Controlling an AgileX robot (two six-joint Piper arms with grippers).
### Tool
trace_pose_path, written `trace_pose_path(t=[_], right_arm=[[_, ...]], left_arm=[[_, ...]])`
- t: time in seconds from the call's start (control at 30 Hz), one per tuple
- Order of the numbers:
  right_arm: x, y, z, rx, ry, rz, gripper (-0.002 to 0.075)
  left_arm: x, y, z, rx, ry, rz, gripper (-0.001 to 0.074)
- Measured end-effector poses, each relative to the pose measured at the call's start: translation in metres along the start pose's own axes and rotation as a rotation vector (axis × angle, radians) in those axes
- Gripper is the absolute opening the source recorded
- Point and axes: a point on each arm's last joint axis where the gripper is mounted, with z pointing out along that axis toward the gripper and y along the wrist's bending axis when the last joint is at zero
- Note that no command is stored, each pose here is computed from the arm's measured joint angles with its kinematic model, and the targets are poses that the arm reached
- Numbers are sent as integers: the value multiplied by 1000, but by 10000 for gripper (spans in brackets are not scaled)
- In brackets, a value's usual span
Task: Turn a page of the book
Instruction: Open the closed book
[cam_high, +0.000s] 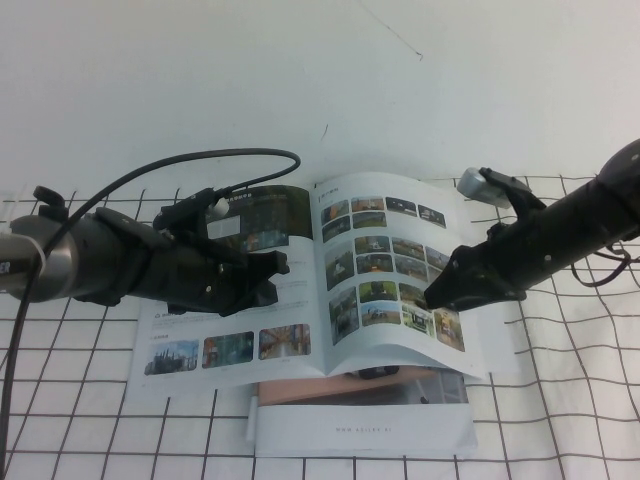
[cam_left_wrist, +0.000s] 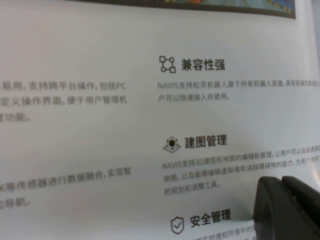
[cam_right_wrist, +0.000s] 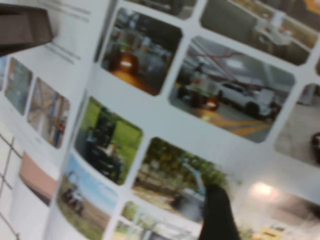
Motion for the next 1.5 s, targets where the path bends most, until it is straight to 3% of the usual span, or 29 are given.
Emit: trace_pose_path(t=[0.3,0.53,0.6,0.73,0.93,1.23,1.5], right_arm=[[-5,14,-1,-159,-61,-1,435],[-21,22,-13,-202,-98,-25,435],[-29,24,-22,-174,-88,-56,435],[-37,18,-36,6,-2,-80,435],[-34,-3,-43,253,58,21,435],[-30,-24,-16,222,78,161,435],[-29,-28,-11,225,81,168,435]], left_arm=[[0,0,0,0,0,1,-2],[0,0,0,5,5,1,-2],[1,-1,0,6,6,3,-2],[1,0,0,8,9,3,-2],[0,0,-1,8,10,3,-2],[0,0,-1,9,11,-6,-2],[0,0,-1,9,12,-6,-2]])
